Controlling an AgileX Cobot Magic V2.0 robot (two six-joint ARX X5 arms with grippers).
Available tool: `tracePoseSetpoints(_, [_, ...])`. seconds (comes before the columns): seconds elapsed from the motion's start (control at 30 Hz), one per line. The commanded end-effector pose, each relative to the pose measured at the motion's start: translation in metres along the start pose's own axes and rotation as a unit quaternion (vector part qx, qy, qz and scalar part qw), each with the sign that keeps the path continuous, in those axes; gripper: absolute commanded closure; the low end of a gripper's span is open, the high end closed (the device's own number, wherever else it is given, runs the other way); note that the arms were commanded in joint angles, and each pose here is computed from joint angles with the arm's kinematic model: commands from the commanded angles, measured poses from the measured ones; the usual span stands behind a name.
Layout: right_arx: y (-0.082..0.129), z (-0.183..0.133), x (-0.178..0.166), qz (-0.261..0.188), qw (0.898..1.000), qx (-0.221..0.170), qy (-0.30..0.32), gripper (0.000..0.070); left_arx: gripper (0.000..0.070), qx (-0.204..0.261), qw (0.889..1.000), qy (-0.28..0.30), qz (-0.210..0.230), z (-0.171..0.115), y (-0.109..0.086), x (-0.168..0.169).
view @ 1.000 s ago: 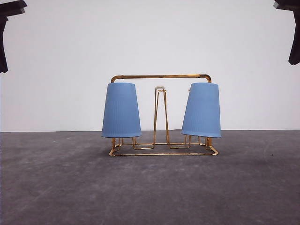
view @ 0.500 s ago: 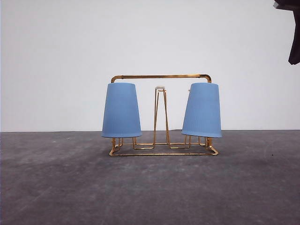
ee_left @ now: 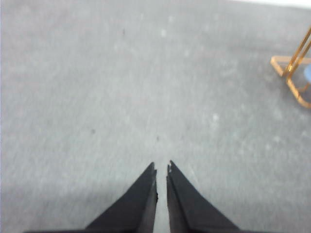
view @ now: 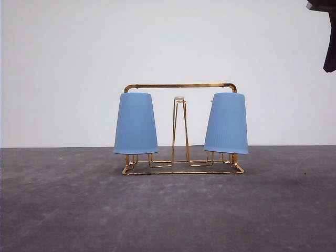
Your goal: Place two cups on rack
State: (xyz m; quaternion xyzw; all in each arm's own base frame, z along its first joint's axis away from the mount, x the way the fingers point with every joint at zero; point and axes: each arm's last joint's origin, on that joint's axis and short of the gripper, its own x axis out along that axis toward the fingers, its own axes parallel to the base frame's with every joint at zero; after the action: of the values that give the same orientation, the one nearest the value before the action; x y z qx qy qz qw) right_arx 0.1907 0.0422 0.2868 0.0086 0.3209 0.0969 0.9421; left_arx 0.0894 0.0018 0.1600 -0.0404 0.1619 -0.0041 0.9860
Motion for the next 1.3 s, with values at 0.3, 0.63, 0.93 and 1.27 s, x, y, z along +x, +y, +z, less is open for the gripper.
tracePoseSetpoints(0.3, [0.000, 0.004, 0.000, 0.000, 1.000, 0.006, -0.008, 0.0693, 0.0683, -0.014, 0.997, -0.073, -0.011, -0.007, 0.000, 0.009])
tracePoseSetpoints(0.63, [0.000, 0.004, 0.000, 0.001, 1.000, 0.006, -0.008, 0.0693, 0.0683, -0.015, 0.997, -0.077, -0.011, -0.007, 0.000, 0.009])
tracePoseSetpoints(0.93, [0.002, 0.004, -0.003, 0.004, 1.000, 0.004, -0.013, 0.0693, 0.0683, -0.015, 0.997, -0.077, -0.011, -0.007, 0.000, 0.009])
tracePoseSetpoints(1.27, [0.000, 0.007, -0.021, 0.002, 0.998, 0.006, -0.059, 0.0693, 0.0683, -0.015, 0.997, -0.077, -0.011, -0.007, 0.000, 0.009])
